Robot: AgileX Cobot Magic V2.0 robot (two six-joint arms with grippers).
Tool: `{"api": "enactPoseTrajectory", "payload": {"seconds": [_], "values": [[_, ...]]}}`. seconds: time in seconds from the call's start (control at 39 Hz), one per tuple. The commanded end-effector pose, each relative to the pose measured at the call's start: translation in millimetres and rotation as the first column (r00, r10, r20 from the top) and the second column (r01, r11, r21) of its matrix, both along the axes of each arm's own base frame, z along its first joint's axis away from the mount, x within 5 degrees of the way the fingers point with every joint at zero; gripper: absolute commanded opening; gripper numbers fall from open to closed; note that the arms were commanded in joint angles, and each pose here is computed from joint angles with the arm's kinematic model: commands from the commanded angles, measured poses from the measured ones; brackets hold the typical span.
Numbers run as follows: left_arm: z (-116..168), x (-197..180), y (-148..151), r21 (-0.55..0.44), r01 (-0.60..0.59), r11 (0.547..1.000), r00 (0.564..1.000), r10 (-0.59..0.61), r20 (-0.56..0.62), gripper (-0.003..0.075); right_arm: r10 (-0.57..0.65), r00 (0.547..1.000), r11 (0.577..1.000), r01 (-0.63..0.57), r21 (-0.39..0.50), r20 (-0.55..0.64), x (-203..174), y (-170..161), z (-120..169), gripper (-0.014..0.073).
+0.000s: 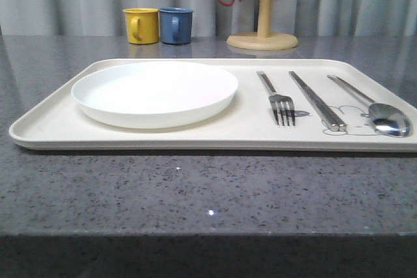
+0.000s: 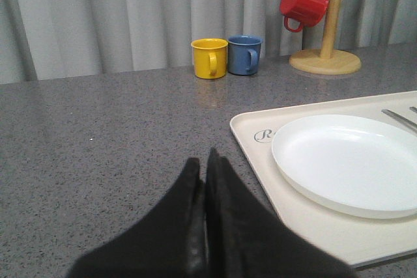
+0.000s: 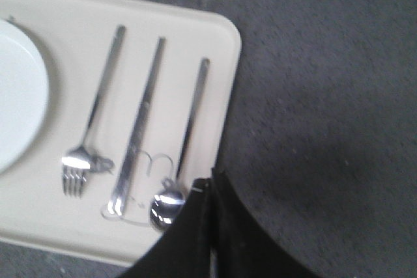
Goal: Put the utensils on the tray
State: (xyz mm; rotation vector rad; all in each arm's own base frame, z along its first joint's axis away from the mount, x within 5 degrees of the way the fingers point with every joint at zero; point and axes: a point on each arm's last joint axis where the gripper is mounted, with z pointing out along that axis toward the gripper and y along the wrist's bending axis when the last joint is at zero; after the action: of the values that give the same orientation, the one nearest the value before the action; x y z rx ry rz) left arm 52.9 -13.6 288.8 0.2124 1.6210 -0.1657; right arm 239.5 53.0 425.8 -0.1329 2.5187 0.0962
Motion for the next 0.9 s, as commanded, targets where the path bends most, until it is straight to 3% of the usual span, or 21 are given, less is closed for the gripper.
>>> {"api": "enactPoseTrajectory", "payload": {"seconds": [0.0, 0.1, 0.31, 0.46, 0.62, 0.72, 0.87], "values": [[15.1, -0.5, 0.3, -0.039, -0.001, 0.999, 0.996, 0.005, 0.088, -0.0018, 0.004, 0.991, 0.999, 0.001, -0.041, 0.133, -34.0, -12.9, -0.8, -0.0061], [15.1, -0.5, 0.3, -0.039, -0.001, 0.999, 0.996, 0.005, 0.088, -0.0018, 0.016, 0.961, 0.999, -0.008, -0.031, 0.276, -70.3, -22.0, -23.2, -0.0061], [15.1, -0.5, 0.3, -0.039, -0.001, 0.999, 0.996, 0.005, 0.088, -0.0018, 0.041, 0.901, 0.999, -0.034, -0.025, 0.433, -121.5, -33.2, -90.7, -0.0061], [15.1, -0.5, 0.3, -0.039, -0.001, 0.999, 0.996, 0.005, 0.088, -0.0018, 0.062, 0.818, 0.998, -0.051, -0.036, 0.572, -147.3, -39.0, -122.1, -0.0061], [15.1, -0.5, 0.3, -0.039, -0.001, 0.999, 0.996, 0.005, 0.088, -0.0018, 0.048, 0.719, 0.998, -0.057, -0.009, 0.693, -173.9, -44.4, -129.6, -0.0061], [15.1, -0.5, 0.3, -0.039, -0.001, 0.999, 0.996, 0.005, 0.088, -0.0018, 0.039, 0.692, 0.999, -0.054, -0.002, 0.721, -183.6, -46.9, -127.5, -0.0061], [15.1, -0.5, 0.3, -0.039, -0.001, 0.999, 0.996, 0.005, 0.088, -0.0018, 0.037, 0.688, 0.999, -0.053, -0.001, 0.725, -185.5, -47.4, -127.5, -0.0061]]}}
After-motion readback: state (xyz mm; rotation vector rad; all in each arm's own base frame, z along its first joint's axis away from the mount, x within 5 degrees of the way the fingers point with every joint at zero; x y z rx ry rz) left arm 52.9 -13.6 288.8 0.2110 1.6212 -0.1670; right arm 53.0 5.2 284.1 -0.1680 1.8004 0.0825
